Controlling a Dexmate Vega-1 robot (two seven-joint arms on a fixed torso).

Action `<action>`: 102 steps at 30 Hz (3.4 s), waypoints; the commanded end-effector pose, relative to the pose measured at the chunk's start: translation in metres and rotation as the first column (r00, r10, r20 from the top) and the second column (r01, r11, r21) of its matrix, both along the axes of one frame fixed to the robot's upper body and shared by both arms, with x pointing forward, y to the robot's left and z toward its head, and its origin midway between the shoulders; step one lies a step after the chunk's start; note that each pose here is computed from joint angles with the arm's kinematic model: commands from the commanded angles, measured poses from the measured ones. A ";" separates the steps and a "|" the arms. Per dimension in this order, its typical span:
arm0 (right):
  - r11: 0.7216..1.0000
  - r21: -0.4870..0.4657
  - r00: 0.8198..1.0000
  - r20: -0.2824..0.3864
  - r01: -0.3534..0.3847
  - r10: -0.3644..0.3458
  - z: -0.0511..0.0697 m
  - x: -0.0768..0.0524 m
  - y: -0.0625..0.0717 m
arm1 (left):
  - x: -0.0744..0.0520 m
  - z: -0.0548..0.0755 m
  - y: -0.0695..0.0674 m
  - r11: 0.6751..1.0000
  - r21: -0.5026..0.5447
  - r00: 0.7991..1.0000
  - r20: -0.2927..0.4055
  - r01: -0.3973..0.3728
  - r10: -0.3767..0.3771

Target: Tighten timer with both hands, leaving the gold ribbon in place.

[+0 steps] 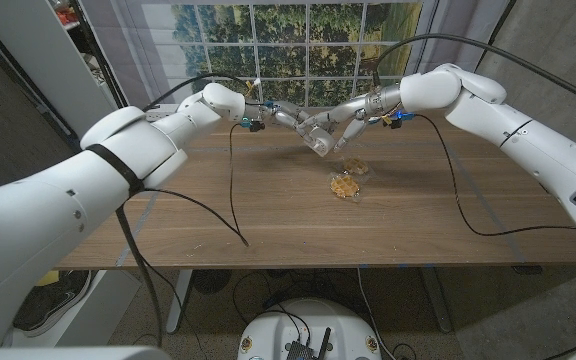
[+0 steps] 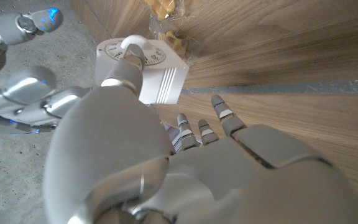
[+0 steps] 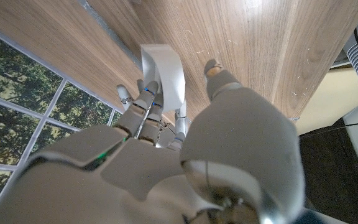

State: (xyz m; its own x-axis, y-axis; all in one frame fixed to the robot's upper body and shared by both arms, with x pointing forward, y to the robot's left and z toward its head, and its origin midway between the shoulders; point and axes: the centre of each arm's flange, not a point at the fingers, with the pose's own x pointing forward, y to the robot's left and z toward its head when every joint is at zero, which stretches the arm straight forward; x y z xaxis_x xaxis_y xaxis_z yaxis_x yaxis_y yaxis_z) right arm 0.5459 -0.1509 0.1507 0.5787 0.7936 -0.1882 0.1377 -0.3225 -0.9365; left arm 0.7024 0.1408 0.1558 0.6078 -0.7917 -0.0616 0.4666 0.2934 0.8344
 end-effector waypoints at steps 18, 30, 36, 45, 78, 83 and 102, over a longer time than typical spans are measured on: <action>0.978 0.161 0.962 0.214 0.136 -0.169 0.017 -0.018 -0.008 | 0.006 -0.010 0.005 0.997 -0.069 0.992 -0.123 -0.019 0.010; 0.979 0.063 0.945 0.256 0.192 -0.202 0.035 -0.024 0.009 | -0.013 0.009 -0.002 0.992 0.103 0.997 -0.041 0.068 -0.064; 0.967 -0.057 0.945 0.230 0.250 -0.231 0.041 -0.022 0.024 | -0.025 0.020 -0.004 0.973 0.197 0.992 0.018 0.118 -0.124; 0.913 -0.191 0.927 0.186 0.360 -0.327 0.045 -0.017 0.039 | -0.035 0.028 -0.005 0.955 0.254 0.982 0.062 0.155 -0.176; 0.831 -0.318 0.881 0.030 0.456 -0.472 0.060 -0.016 0.076 | -0.025 0.024 -0.007 0.972 0.216 0.988 0.100 0.092 -0.116; 0.846 -0.295 0.888 0.019 0.443 -0.459 0.055 -0.012 0.080 | -0.025 0.023 -0.006 0.974 0.202 0.989 0.087 0.099 -0.119; 0.863 -0.239 0.891 0.023 0.446 -0.454 0.039 -0.011 0.086 | -0.031 0.020 -0.001 0.970 0.187 0.984 0.063 0.155 -0.169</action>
State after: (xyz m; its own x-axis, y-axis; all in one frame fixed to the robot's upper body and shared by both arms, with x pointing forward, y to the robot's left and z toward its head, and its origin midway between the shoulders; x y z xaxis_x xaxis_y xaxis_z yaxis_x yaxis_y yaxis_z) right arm 0.5354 -0.0697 0.1974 0.8481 0.3757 -0.3736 -0.1178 -0.5538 -0.8243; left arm 0.6761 0.1391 0.1764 0.5103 -0.8429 -0.1707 0.4228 0.0730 0.9033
